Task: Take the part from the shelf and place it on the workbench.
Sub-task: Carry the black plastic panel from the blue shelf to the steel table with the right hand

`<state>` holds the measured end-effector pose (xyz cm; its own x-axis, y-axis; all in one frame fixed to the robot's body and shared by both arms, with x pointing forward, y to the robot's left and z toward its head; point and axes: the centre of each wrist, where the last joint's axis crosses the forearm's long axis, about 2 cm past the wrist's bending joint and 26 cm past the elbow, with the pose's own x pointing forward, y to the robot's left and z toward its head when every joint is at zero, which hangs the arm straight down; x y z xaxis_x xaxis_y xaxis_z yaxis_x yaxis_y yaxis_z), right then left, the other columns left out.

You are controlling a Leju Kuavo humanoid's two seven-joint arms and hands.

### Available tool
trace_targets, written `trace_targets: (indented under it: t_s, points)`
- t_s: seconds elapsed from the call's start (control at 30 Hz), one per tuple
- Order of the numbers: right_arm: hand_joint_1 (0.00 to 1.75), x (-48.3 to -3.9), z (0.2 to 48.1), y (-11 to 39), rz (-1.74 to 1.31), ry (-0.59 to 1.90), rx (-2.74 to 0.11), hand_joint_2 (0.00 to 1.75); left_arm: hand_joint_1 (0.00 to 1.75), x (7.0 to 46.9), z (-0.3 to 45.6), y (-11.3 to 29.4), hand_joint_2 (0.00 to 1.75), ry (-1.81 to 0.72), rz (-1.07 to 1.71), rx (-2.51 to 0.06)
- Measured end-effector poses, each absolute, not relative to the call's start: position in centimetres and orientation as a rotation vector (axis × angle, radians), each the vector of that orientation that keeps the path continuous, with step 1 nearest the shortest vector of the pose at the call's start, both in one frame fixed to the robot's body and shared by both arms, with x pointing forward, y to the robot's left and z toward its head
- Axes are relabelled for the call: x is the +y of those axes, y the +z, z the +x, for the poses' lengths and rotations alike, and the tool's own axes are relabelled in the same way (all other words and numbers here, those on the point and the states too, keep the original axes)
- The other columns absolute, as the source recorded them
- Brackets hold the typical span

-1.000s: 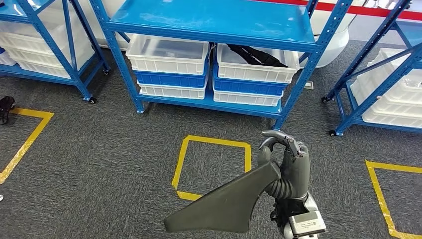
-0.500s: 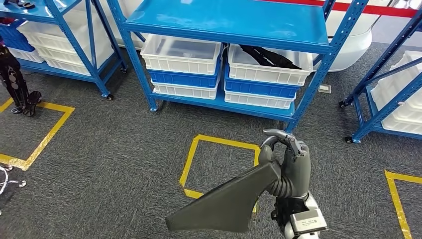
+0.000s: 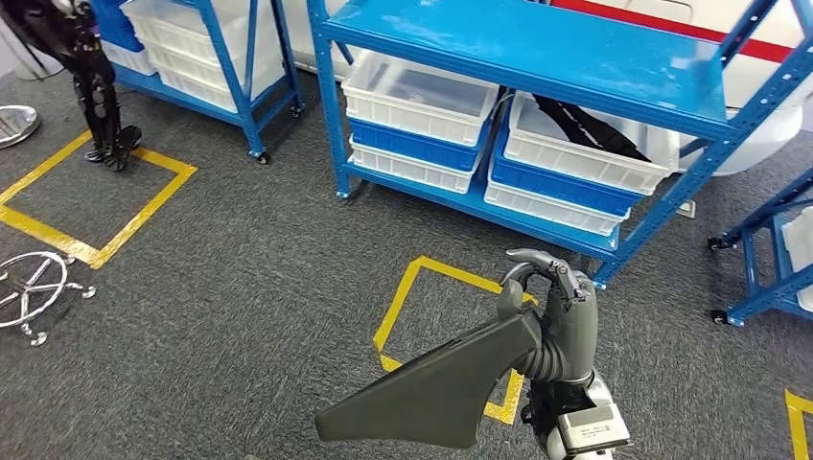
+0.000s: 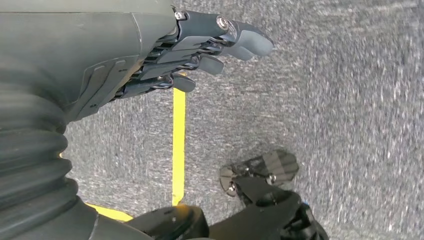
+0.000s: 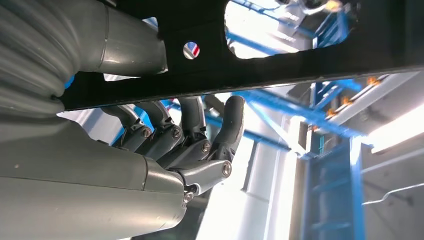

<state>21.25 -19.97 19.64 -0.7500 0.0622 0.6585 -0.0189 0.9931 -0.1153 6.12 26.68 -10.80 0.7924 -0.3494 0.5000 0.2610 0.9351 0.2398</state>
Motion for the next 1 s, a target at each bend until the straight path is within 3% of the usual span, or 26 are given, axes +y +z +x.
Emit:
trace_targets:
  t_s: [1.0]
  points:
    - [1.75,-18.3,22.0,19.9,-0.009,0.172,-2.419,1.75,0.00,27.6,5.4,-10.9,1.75,-0.317,0.194,-0.580]
